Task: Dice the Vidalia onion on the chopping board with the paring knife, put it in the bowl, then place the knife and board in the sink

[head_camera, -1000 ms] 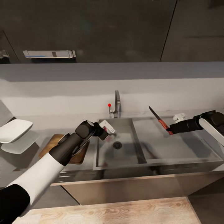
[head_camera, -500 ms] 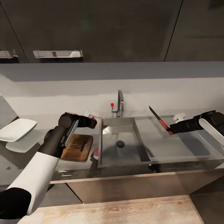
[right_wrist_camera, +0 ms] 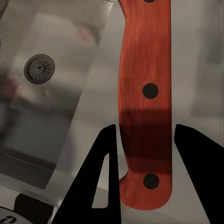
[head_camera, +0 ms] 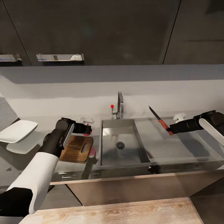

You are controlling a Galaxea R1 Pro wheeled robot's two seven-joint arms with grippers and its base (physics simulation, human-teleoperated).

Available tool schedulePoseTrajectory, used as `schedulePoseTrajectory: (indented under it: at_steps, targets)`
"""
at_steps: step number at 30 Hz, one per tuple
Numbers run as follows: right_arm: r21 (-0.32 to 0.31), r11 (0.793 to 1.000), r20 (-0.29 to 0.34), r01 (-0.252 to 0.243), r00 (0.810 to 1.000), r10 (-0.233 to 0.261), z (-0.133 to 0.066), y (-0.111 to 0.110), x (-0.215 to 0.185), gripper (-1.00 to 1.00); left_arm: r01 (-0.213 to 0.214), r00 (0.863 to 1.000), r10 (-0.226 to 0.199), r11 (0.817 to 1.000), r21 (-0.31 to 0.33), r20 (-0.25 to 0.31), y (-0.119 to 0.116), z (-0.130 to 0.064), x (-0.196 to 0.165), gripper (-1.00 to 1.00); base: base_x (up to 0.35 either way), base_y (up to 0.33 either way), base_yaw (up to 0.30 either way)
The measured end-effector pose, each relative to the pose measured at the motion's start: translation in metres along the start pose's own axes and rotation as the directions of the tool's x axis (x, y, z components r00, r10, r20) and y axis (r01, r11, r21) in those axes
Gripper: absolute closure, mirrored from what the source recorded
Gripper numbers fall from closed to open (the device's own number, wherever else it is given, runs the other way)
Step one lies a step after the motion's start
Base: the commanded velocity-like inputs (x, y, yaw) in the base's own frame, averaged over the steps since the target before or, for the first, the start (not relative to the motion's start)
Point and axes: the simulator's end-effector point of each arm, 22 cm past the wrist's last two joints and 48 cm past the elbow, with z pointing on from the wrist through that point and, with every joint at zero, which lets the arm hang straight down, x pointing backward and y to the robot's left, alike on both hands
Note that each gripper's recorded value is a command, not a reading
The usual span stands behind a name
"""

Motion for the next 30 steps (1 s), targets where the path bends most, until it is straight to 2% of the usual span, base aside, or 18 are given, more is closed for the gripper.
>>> schedulePoseTrajectory:
  at_steps: [2,12,24,30]
  targets:
    - [0.0,1.0,0.001,0.0,1.0,0.0,-0.001,0.0,0.0,1.0,0.008,1.0,-0.008,1.0,-0.002,-0.011,0.002,0.002,0.004,1.0,0.0,0.0,0.0]
    - [0.0,1.0,0.005,0.002,1.0,-0.002,-0.003,0.001,-0.002,1.0,0.022,1.0,-0.022,1.0,-0.007,0.0,0.007,-0.002,0.001,1.0,0.0,0.0,0.0]
    - [-0.032,0.999,0.012,0.011,1.0,-0.011,0.006,0.019,-0.007,1.0,0.044,0.999,-0.044,0.999,-0.008,0.028,0.012,-0.009,-0.008,1.0,0.0,0.0,0.0]
    - [-0.036,0.999,0.013,0.012,1.0,-0.011,0.007,0.021,-0.008,1.0,0.049,0.998,-0.049,0.999,-0.008,0.026,0.013,-0.009,-0.007,1.0,0.0,0.238,0.0]
